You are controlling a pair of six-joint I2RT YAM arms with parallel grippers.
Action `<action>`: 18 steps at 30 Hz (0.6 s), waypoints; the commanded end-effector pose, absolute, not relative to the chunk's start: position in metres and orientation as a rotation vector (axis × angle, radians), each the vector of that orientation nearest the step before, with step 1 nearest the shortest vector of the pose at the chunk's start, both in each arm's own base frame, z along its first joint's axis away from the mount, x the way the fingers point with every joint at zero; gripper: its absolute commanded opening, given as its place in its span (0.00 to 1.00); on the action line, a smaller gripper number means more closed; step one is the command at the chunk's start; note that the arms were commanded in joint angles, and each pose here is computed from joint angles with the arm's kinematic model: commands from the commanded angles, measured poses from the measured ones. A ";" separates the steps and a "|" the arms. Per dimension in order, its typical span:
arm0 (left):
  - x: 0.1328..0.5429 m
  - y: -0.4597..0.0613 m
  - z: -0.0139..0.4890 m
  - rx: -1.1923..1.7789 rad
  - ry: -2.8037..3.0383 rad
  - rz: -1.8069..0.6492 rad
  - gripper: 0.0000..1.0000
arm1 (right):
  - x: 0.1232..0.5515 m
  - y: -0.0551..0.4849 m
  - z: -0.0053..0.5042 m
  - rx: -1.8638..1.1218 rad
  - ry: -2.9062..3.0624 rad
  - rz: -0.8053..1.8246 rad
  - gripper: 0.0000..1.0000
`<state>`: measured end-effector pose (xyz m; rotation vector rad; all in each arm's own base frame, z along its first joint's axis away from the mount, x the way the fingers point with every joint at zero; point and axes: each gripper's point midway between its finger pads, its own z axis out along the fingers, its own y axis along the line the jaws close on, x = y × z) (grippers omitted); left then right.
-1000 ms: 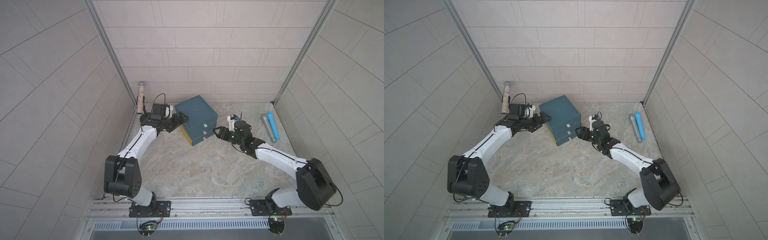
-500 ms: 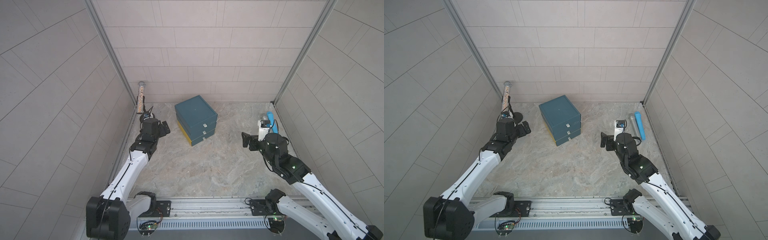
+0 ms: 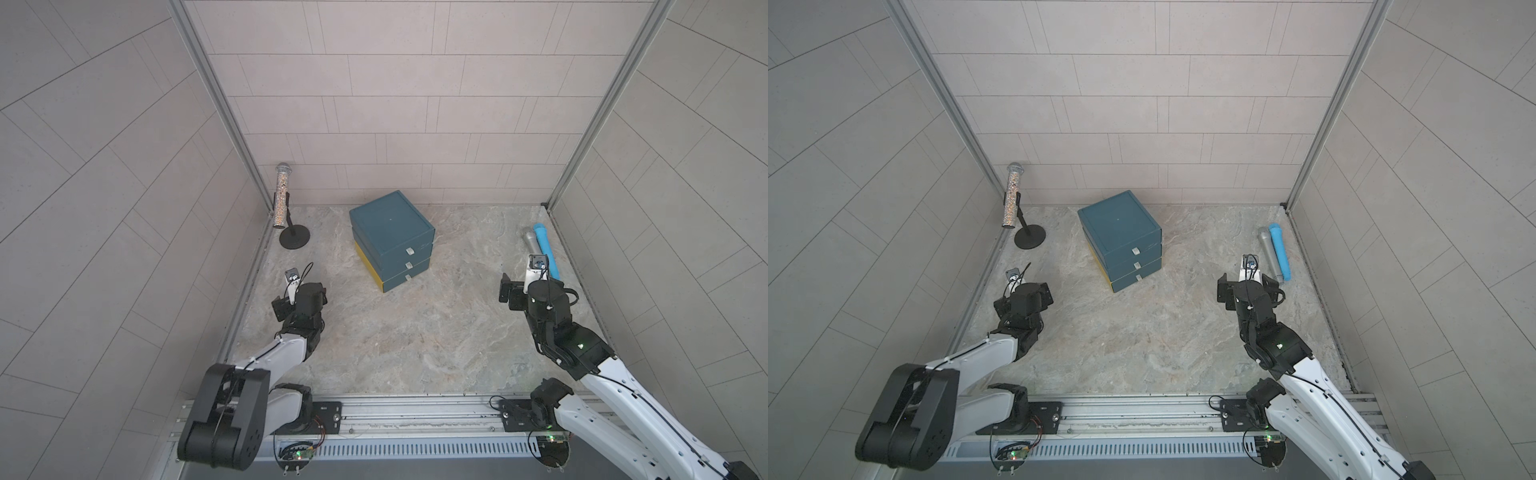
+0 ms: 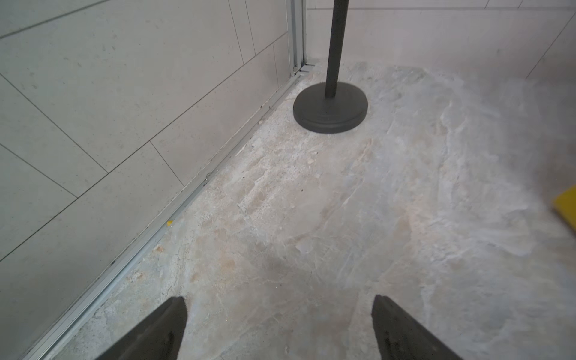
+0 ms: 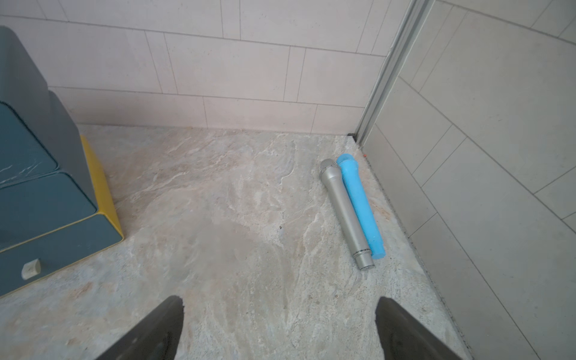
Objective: Put the paint cans in the drawer according to color
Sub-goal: Reset both arms
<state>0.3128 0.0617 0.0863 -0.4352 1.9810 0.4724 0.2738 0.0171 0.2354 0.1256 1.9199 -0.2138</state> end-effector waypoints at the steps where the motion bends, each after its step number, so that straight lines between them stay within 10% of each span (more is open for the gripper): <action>1: 0.340 0.056 0.128 -0.377 1.796 0.447 1.00 | 0.279 0.004 0.229 0.143 1.896 -0.283 1.00; 18: 0.382 0.047 0.094 -0.298 1.927 0.430 1.00 | 0.333 -0.056 0.139 0.331 1.704 -0.493 1.00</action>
